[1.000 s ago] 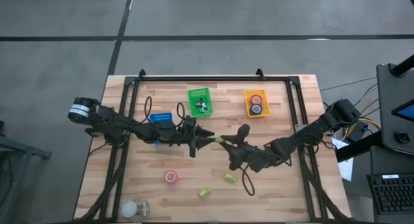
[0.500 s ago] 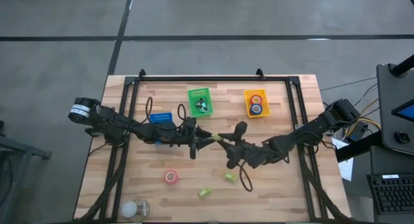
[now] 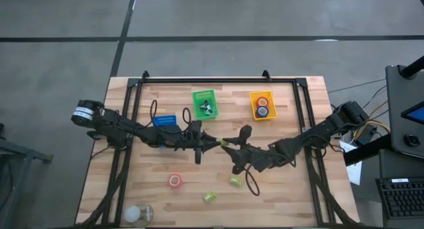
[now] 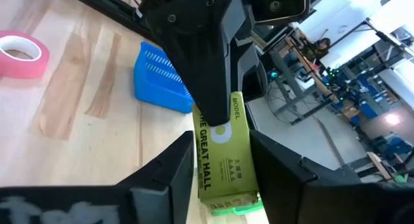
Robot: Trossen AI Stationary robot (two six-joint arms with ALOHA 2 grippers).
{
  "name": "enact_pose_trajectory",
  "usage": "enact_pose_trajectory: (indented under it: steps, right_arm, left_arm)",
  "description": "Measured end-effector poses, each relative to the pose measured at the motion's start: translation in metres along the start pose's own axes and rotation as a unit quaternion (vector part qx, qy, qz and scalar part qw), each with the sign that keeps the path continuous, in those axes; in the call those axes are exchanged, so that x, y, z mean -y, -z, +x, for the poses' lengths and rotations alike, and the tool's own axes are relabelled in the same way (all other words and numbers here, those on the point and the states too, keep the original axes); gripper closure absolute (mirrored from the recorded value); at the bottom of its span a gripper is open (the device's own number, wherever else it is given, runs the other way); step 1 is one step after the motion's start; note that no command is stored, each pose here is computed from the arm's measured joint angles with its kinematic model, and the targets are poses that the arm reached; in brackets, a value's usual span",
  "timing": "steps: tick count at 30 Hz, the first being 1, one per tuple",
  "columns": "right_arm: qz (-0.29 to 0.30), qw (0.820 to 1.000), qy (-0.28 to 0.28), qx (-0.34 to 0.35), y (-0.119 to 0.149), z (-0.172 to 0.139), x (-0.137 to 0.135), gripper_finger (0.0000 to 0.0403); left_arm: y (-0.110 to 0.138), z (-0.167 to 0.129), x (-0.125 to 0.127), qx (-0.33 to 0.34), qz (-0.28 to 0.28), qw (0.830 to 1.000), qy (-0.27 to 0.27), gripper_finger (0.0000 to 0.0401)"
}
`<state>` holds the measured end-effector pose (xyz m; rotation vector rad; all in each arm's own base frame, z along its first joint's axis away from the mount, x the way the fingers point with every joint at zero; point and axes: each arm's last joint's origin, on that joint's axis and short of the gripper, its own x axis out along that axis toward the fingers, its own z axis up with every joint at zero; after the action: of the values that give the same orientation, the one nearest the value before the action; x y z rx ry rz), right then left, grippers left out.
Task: Pick and place Stapler, Stapler remover, tape
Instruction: Put the bottom right green staple pin box into the blue bin
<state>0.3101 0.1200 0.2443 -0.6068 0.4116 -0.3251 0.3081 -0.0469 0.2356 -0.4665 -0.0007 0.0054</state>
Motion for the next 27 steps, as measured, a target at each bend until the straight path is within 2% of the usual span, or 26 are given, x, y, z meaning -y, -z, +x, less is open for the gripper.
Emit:
enact_pose_trajectory:
  steps: [5,10,16,18,21,27]
  right_arm:
    - [-0.001,1.0,0.001,-0.004,0.002,0.0,-0.001,0.0226]
    - [-0.005,1.0,0.014,-0.02,0.006,0.0,-0.001,0.0191]
    - [0.002,0.998,0.005,-0.063,0.017,-0.005,-0.008,0.0171]
    - [0.011,0.997,0.001,-0.081,0.022,-0.007,-0.009,0.017]
    - [0.022,0.994,-0.002,-0.107,0.03,-0.009,-0.012,0.0174]
    - [0.045,0.991,-0.004,-0.123,0.039,-0.009,-0.014,0.0179]
  left_arm:
    - [-0.001,0.0,-0.002,0.001,0.001,1.0,-0.004,0.0341]
    - [0.001,-0.001,-0.009,-0.016,0.003,1.0,-0.024,0.0356]
    - [0.004,-0.012,-0.021,-0.087,0.023,0.991,-0.103,0.0352]
    - [0.004,-0.022,-0.024,-0.123,0.039,0.98,-0.151,0.035]
    - [0.0,-0.045,-0.028,-0.172,0.061,0.954,-0.237,0.0353]
    - [-0.022,-0.101,-0.035,-0.185,0.049,0.902,-0.386,0.0349]
